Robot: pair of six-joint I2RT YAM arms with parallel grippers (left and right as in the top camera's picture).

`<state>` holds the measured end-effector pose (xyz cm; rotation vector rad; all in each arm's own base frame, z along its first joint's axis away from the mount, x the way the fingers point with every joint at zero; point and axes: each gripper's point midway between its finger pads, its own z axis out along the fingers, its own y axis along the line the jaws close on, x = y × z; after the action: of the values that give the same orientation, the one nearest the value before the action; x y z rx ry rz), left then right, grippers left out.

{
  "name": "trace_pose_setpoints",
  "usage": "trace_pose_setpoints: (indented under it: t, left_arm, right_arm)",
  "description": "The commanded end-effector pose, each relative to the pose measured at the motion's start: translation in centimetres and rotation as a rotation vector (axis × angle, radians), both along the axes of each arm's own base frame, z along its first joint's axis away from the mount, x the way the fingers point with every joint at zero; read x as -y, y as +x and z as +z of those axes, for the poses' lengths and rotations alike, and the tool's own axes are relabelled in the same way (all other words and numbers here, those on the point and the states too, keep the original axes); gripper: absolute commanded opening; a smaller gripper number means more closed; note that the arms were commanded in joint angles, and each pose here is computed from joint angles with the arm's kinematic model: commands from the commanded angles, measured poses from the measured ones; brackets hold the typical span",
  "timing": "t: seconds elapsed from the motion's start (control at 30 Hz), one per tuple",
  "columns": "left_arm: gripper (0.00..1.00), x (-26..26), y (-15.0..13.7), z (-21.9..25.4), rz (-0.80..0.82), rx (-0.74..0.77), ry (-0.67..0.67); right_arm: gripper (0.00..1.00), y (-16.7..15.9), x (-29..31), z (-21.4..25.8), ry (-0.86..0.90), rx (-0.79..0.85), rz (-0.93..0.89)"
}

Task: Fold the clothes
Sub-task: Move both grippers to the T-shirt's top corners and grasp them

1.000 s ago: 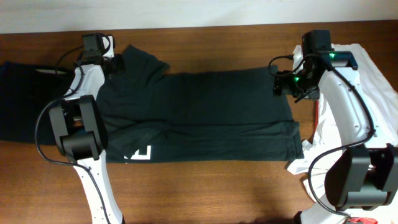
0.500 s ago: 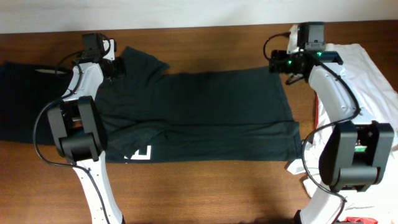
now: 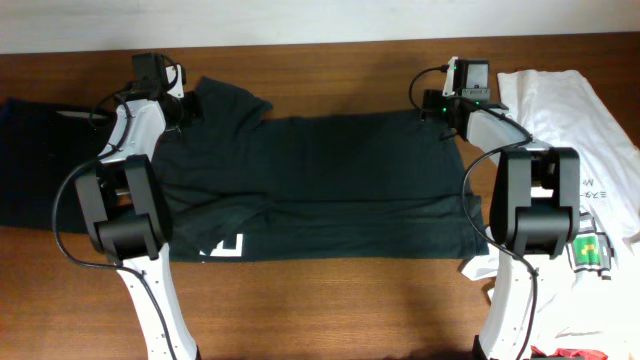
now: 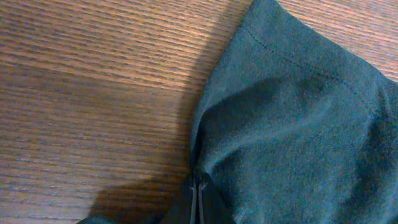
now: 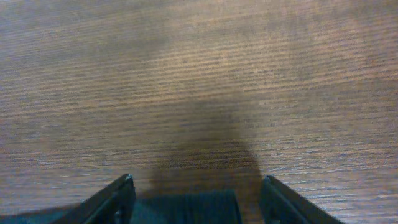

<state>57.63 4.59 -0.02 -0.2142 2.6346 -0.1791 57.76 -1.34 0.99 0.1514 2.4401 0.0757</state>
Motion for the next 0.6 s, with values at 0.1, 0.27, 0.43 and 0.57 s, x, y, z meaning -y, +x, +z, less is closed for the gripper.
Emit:
trace_pose_setpoints:
  t: [0.1,0.27,0.43,0.57]
  left_arm:
    - [0.00,0.9,-4.5,-6.9,0.009,-0.207,-0.031]
    - [0.00,2.1,-3.3,-5.1,-0.022,-0.157,-0.104]
    - [0.00,2.5,-1.5,0.2,-0.045,-0.057,-0.139]
    - [0.00,1.7,-1.8,4.4,-0.031,-0.021,-0.121]
  right_arm:
    - [0.22,0.1,0.9,-1.0,-0.016,-0.010,-0.033]
    - [0.04,-1.0,1.6,-1.1,0.003,-0.062,-0.130]
    - [0.04,-1.0,1.7,3.9,0.003,-0.061,-0.131]
    - [0.04,-2.3,1.6,7.8,0.001,-0.120,-0.131]
